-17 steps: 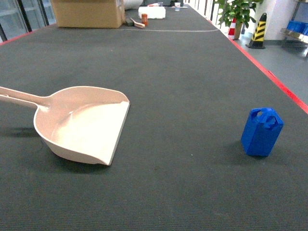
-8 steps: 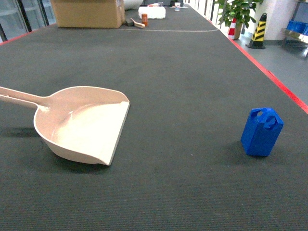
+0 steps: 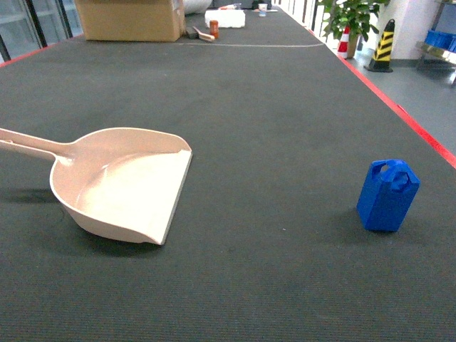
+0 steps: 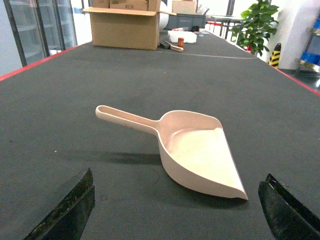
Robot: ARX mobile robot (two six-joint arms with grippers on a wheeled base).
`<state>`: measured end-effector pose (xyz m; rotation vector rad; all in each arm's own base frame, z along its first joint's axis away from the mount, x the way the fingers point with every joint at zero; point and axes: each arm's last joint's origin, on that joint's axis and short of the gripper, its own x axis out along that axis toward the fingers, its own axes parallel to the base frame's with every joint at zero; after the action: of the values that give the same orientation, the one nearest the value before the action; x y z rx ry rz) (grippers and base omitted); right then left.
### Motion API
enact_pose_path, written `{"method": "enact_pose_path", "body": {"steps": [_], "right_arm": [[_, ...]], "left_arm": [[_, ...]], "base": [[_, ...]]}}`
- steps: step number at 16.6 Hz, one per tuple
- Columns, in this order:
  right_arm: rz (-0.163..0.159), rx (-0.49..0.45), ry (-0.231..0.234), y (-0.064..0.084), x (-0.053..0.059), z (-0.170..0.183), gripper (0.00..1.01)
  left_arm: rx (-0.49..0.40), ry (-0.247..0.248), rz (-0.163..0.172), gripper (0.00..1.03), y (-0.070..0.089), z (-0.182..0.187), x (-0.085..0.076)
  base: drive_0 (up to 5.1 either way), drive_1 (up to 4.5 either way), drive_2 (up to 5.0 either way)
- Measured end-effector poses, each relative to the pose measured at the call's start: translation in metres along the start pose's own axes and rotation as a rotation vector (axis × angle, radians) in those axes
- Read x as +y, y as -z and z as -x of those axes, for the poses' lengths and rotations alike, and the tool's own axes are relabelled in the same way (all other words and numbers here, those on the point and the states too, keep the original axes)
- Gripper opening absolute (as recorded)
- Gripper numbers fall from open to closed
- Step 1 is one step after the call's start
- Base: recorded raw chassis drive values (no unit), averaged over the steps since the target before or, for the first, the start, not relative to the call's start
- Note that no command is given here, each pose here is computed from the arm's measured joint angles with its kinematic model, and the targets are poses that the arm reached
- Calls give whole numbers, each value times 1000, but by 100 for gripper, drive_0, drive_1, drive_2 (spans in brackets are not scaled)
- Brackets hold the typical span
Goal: Place part in tray to right shelf
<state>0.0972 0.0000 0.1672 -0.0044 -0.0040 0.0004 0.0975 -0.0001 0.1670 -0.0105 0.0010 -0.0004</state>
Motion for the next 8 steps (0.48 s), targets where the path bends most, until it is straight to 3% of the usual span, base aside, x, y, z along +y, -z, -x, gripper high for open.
{"method": "enact_pose_path", "body": {"steps": [8], "right_arm": [[0, 0, 0, 0, 0, 0, 98]], "left_arm": [[0, 0, 0, 98, 0, 0, 0]], "base": [[0, 0, 0]]}}
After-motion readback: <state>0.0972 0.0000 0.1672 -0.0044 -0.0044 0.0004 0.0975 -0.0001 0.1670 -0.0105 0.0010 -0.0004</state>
